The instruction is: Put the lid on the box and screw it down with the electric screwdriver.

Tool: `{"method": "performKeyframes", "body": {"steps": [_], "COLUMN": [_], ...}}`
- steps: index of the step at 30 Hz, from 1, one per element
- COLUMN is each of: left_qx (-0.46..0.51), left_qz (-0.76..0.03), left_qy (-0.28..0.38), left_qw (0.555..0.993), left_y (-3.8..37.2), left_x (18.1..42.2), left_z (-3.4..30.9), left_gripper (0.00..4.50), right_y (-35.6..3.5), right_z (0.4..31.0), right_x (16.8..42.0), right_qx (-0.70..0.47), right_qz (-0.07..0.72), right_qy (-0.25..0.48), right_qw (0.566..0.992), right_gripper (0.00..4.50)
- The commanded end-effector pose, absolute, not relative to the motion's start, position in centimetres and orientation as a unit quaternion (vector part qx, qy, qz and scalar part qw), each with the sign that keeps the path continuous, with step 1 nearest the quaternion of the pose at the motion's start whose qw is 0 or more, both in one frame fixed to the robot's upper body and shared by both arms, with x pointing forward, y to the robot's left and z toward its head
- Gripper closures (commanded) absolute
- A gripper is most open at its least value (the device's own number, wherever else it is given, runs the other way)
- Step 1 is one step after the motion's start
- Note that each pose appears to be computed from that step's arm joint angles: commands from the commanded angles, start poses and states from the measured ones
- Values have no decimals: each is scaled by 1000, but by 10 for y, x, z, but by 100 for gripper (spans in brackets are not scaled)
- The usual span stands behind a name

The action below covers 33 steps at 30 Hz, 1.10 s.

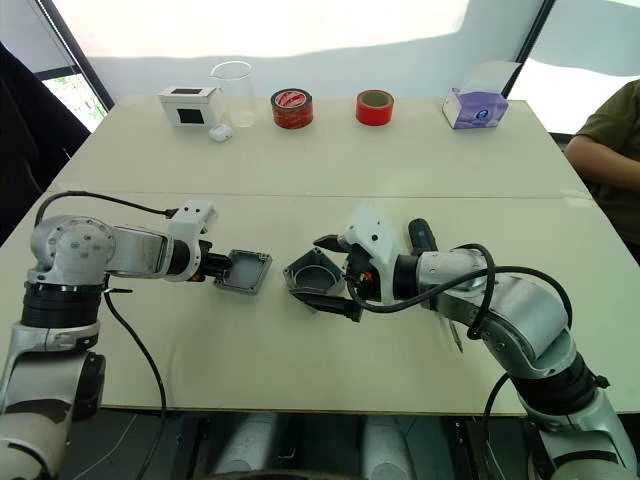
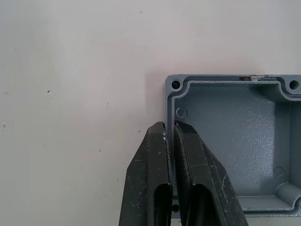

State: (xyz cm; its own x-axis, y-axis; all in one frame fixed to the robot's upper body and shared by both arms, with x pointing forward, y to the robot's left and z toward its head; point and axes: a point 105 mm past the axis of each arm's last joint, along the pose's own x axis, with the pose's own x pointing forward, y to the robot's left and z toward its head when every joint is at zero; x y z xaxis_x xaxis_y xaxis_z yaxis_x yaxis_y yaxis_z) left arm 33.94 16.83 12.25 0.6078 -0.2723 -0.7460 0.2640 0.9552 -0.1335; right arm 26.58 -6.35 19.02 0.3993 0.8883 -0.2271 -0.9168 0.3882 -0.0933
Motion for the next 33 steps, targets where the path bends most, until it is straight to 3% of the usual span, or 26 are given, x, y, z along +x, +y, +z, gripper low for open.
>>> {"method": "performKeyframes", "body": {"steps": [1, 3, 8, 11, 16, 32, 33], "left_qx": [-9, -32, -51, -43, -22, -2, -2], "left_qz": [-159, -181, -203, -216, -245, -293, -296], "left_qy": [190, 54, -80, -121, -144, -142, -142], "left_qw": [969, 981, 974, 968, 959, 946, 945], "left_y": [165, 161, 151, 141, 124, 101, 99], "left_x": [380, 392, 401, 400, 393, 388, 387], "left_z": [207, 246, 274, 288, 299, 292, 292], "left_gripper": [448, 448, 448, 448, 448, 448, 450], "right_y": [-73, -71, -73, -74, -64, -55, -55], "right_z": [227, 241, 265, 270, 279, 282, 282], "right_x": [305, 326, 374, 385, 381, 374, 374], "right_qx": [-32, 27, 120, 143, 151, 149, 149], "right_qz": [466, 438, 390, 389, 432, 450, 448], "right_qy": [0, -16, -3, 12, 9, 8, 7], "right_qw": [884, 899, 913, 910, 889, 881, 881], "right_gripper": [0, 0, 0, 0, 0, 0, 46]}}
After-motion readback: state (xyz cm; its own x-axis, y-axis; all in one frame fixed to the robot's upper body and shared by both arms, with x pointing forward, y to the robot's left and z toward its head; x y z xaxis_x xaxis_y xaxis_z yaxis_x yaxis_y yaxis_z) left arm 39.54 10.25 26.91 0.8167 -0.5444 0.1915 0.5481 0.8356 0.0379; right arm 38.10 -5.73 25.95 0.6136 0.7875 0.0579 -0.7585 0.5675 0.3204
